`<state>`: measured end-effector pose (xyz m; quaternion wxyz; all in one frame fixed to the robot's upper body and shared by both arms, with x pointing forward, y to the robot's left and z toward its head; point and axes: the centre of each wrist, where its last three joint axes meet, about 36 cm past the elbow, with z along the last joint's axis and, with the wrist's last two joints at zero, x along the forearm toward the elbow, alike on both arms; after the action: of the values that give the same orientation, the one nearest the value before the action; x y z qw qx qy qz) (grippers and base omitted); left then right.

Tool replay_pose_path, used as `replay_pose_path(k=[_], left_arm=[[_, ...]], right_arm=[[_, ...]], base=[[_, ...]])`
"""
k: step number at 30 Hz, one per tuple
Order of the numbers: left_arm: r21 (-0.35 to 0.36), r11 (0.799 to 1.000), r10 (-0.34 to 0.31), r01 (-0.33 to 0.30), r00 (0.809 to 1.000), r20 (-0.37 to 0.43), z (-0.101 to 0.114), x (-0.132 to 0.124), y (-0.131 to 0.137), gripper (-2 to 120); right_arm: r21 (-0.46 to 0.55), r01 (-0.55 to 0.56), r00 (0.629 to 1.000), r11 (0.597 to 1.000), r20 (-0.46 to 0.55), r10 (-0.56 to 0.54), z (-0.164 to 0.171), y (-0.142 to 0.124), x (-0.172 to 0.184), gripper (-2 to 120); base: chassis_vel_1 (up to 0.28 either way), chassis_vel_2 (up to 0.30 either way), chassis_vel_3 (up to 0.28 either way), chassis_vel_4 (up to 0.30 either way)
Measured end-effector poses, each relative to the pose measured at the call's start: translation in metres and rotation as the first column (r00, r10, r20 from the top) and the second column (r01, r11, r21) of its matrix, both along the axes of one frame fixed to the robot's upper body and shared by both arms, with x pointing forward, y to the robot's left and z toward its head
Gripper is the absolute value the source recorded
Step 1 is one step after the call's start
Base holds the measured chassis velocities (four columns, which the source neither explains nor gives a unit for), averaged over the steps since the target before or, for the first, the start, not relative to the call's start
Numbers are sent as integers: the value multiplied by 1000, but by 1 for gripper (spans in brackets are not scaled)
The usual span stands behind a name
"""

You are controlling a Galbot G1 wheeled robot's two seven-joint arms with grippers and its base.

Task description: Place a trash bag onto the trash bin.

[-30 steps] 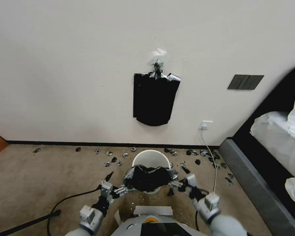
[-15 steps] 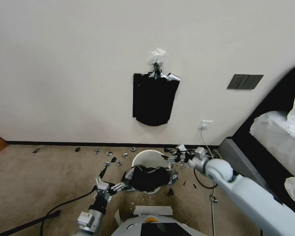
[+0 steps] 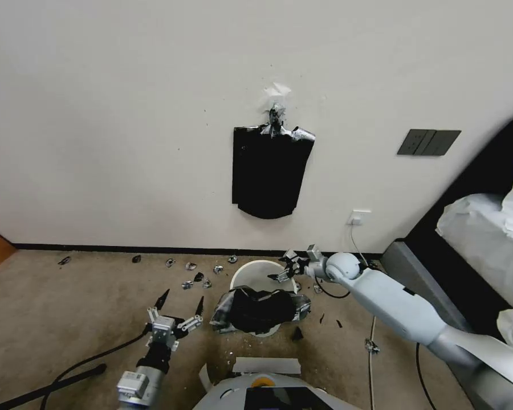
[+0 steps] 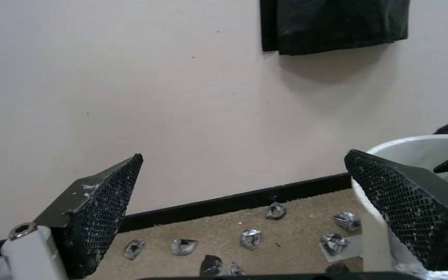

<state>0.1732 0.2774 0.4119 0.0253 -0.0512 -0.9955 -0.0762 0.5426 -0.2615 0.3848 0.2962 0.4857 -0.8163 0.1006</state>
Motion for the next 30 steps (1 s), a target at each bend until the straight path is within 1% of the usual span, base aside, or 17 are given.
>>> replay_pose_path(k=[1, 2, 5, 6, 8, 9, 10, 11, 12, 14, 16, 17, 18, 19, 21, 27, 30], left_arm=[[-3, 1000, 4, -4, 1000, 1, 0, 0, 0, 100], [-3, 1000, 4, -4, 1000, 1, 0, 0, 0, 100], [-12, 1000, 8, -8, 1000, -1, -1, 0, -3, 100], [-12, 1000, 8, -8, 1000, -1, -1, 0, -3, 100], [-19, 1000, 4, -4, 1000, -13, -2, -1, -5, 100], [-20, 1000, 3, -3, 1000, -16, -3, -1, -6, 100], [-20, 1000, -1, 0, 1000, -19, -3, -1, -6, 100], [-20, 1000, -1, 0, 1000, -19, -3, -1, -6, 100], [-20, 1000, -5, 4, 1000, -22, -3, -2, -6, 100], [-20, 1000, -7, 6, 1000, -22, -3, -2, -6, 100], [-22, 1000, -7, 6, 1000, -20, -2, -2, -7, 100], [-23, 1000, -7, 6, 1000, -19, -1, -1, -7, 100], [-24, 1000, -6, 6, 1000, -19, -1, -2, -8, 100], [-24, 1000, -6, 6, 1000, -19, -1, -2, -8, 100], [-28, 1000, -6, 5, 1000, -19, -1, -2, -9, 100], [-32, 999, -4, 4, 1000, -17, -1, -2, -10, 100], [-43, 999, -5, 4, 1000, -16, 0, -1, -11, 100]], right_arm=[[-3, -2, 1000, 1000, 0, 2, -1, 0, 0, 76], [-3, -2, 1000, 1000, 0, 2, -1, 0, 0, 76], [-12, -3, 1000, 1000, 0, 3, -4, -1, 2, 66], [-12, -3, 1000, 1000, 0, 3, -4, -1, 2, 66], [-11, -2, 1000, 1000, 1, 2, -7, -3, 2, 52], [-9, -1, 1000, 1000, 2, 1, -8, -3, 2, 51], [-4, -1, 1000, 1000, 2, 1, -9, -4, 1, 44], [-4, -1, 1000, 1000, 2, 1, -9, -4, 1, 44], [1, 0, 1000, 1000, 3, 0, -10, -5, 0, 37], [3, 0, 1000, 1000, 5, 0, -11, -5, 0, 34], [8, 3, 1000, 1000, 4, -3, -11, -8, -2, 22], [8, 3, 1000, 1000, 4, -3, -11, -8, -2, 22], [8, 2, 1000, 1000, 4, -2, -10, -9, -3, 14], [8, 2, 1000, 1000, 4, -2, -10, -9, -3, 14], [11, -3, 1000, 1000, 3, 3, -10, -8, -5, 7], [22, 6, 1000, 1000, 5, -6, -6, -3, -12, 6], [54, 76, 997, 996, 8, -76, 3, -2, -24, 4]], base=[[0, 0, 0, 0], [0, 0, 0, 0], [0, 0, 0, 0], [0, 0, 0, 0], [0, 0, 0, 0], [0, 0, 0, 0], [0, 0, 0, 0], [0, 0, 0, 0], [0, 0, 0, 0], [0, 0, 0, 0], [0, 0, 0, 0], [0, 0, 0, 0], [0, 0, 0, 0], [0, 0, 0, 0], [0, 0, 0, 0], [0, 0, 0, 0], [0, 0, 0, 0]])
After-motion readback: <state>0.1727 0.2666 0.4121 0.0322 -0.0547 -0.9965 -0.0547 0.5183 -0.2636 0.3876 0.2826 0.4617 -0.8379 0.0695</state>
